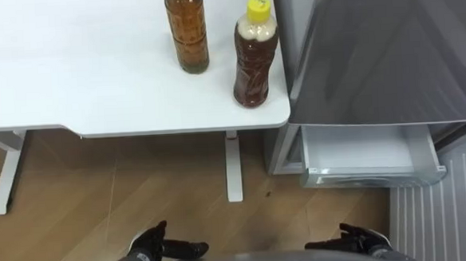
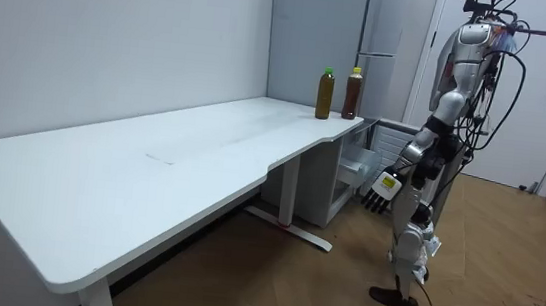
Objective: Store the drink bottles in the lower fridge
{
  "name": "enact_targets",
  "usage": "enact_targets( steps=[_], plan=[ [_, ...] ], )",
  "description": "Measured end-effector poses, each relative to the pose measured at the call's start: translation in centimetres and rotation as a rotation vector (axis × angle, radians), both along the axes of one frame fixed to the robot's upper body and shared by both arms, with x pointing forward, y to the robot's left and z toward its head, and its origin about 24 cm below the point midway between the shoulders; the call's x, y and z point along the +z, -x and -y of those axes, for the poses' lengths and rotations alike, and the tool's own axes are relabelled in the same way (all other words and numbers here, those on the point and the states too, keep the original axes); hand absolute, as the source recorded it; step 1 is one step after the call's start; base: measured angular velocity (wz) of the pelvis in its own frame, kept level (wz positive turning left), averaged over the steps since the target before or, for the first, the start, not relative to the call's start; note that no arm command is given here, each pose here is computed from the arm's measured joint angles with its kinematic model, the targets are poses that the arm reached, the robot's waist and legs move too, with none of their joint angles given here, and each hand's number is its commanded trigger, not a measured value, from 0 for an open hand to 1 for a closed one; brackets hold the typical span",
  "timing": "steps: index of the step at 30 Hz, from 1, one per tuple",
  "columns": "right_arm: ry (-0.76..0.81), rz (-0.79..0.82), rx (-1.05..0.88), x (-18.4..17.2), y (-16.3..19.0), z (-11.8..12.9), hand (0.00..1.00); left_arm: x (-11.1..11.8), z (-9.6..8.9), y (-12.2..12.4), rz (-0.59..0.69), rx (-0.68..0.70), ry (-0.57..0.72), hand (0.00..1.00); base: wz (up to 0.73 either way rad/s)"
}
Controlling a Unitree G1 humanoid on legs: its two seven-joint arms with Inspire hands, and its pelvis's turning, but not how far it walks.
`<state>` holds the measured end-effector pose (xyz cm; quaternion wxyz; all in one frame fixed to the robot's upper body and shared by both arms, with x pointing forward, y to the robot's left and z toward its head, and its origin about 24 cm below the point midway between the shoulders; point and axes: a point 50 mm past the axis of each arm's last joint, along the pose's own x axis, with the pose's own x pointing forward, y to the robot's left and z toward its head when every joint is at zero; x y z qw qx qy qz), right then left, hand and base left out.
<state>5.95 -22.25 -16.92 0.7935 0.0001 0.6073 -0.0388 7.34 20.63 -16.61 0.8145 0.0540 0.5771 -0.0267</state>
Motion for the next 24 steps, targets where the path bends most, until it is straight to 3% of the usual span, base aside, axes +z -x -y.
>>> enact_targets(
  steps=[17, 24],
  plan=[
    [0.013, -0.007, 0.003, 0.00, 0.04, 0.08, 0.00, 0.03, -0.18, 0.05, 0.001, 0.002, -0.021, 0.00, 0.00],
    [0.044, -0.008, 0.003, 0.05, 0.10, 0.42, 0.00, -0.05, -0.78, 0.72, -0.016, 0.086, -0.045, 0.00, 0.02]
  ],
)
